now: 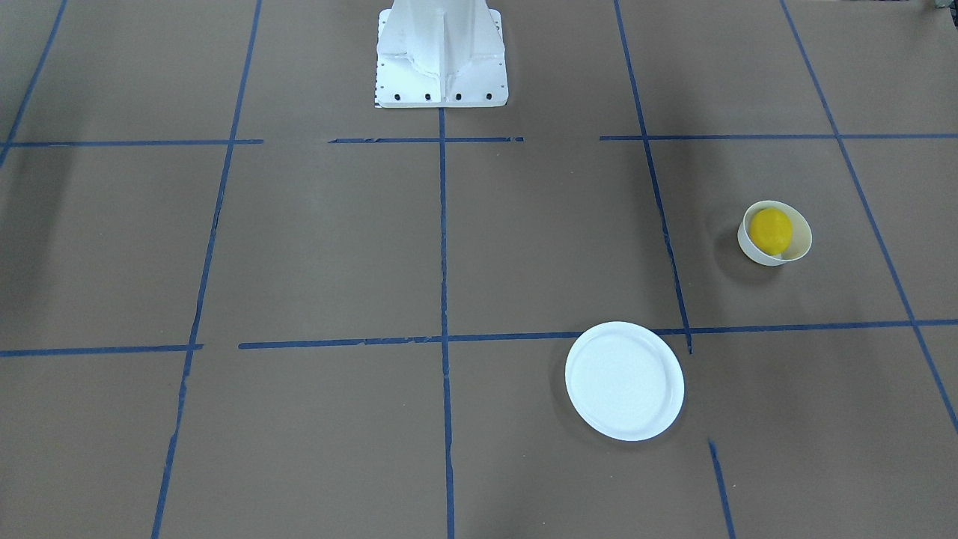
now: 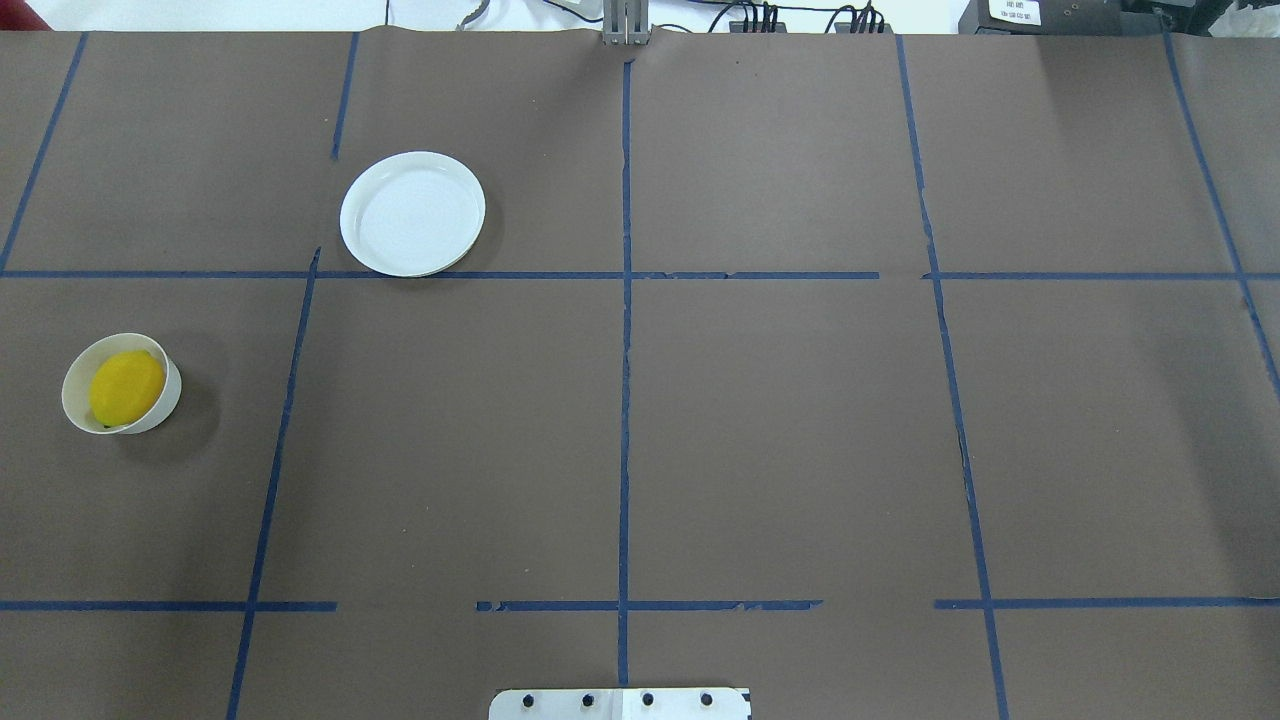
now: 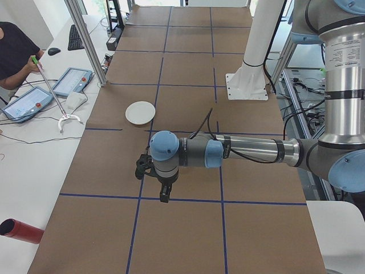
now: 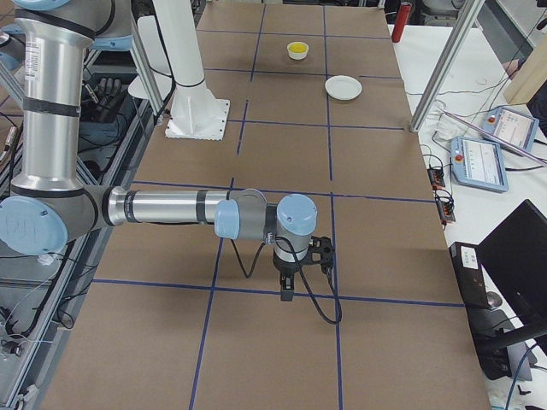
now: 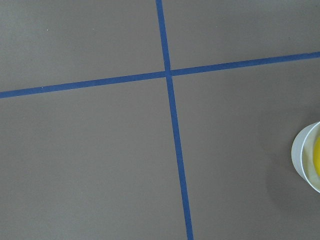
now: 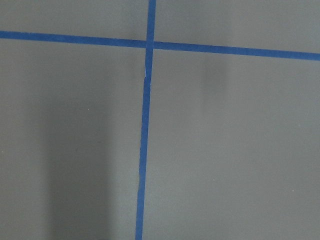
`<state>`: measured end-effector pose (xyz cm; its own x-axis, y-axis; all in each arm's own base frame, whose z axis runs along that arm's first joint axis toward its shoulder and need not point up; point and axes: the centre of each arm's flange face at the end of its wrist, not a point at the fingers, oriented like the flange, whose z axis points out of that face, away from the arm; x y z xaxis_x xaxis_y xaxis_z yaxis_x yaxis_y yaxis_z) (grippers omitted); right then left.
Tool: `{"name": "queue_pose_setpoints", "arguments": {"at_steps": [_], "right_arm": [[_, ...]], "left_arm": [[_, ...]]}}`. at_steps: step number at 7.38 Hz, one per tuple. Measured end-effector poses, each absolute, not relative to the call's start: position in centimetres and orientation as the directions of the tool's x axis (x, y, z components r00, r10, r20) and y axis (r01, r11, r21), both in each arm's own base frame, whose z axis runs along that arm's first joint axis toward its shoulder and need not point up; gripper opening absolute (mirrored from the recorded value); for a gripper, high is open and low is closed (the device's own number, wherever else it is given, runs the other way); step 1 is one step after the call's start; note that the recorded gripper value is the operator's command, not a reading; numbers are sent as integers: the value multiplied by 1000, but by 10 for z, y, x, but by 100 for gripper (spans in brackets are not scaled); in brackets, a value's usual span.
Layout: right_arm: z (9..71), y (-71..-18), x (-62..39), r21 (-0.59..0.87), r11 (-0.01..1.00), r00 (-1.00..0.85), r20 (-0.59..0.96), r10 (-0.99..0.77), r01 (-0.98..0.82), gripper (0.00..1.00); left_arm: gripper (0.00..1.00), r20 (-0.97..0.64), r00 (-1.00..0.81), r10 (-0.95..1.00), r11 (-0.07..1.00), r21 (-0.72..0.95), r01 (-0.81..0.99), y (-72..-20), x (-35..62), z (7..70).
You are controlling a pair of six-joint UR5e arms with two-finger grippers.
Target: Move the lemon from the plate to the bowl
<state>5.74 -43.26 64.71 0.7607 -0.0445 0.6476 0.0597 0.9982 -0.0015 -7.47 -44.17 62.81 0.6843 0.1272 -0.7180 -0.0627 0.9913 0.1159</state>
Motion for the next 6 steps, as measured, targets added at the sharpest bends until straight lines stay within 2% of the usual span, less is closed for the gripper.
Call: {"name": "queue_pose_setpoints", "arguments": {"at_steps": [6], "right_arm": [[647,-433,57,-2,998,761,648,-44,60,100]], "left_arm": [[100,-659,746,101,995,76,-67,-436,-81,640]]}}
